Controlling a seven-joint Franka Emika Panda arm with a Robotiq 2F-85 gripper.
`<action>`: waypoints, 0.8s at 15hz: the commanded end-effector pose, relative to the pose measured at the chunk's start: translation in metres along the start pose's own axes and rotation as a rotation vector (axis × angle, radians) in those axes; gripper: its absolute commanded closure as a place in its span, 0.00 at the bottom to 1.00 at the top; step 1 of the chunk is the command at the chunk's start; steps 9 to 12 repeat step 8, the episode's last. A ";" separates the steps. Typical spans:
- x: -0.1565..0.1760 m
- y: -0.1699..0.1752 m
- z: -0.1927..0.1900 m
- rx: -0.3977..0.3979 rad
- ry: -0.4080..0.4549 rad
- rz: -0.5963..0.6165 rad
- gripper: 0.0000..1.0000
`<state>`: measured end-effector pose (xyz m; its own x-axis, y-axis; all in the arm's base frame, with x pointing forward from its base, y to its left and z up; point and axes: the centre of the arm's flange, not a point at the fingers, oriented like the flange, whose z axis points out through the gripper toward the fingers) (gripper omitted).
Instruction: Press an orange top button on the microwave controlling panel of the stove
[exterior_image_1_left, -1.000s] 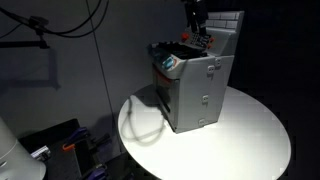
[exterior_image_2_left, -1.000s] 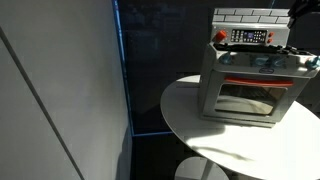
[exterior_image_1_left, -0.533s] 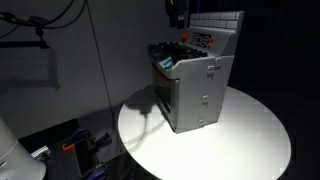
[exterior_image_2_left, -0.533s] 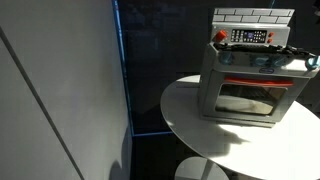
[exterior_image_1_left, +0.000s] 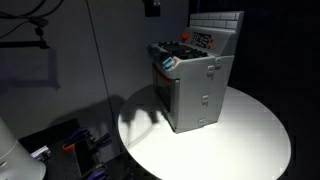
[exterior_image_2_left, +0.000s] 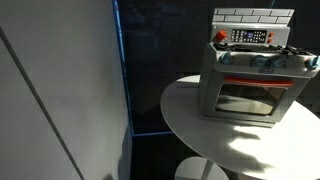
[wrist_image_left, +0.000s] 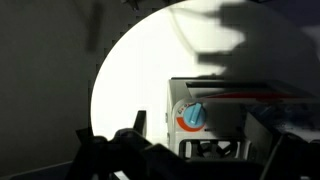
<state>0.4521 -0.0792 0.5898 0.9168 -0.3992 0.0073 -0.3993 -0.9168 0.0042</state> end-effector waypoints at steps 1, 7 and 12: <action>-0.025 0.014 -0.018 0.007 -0.044 -0.043 0.00; -0.027 0.011 -0.019 -0.004 -0.047 -0.035 0.00; -0.027 0.011 -0.019 -0.005 -0.047 -0.035 0.00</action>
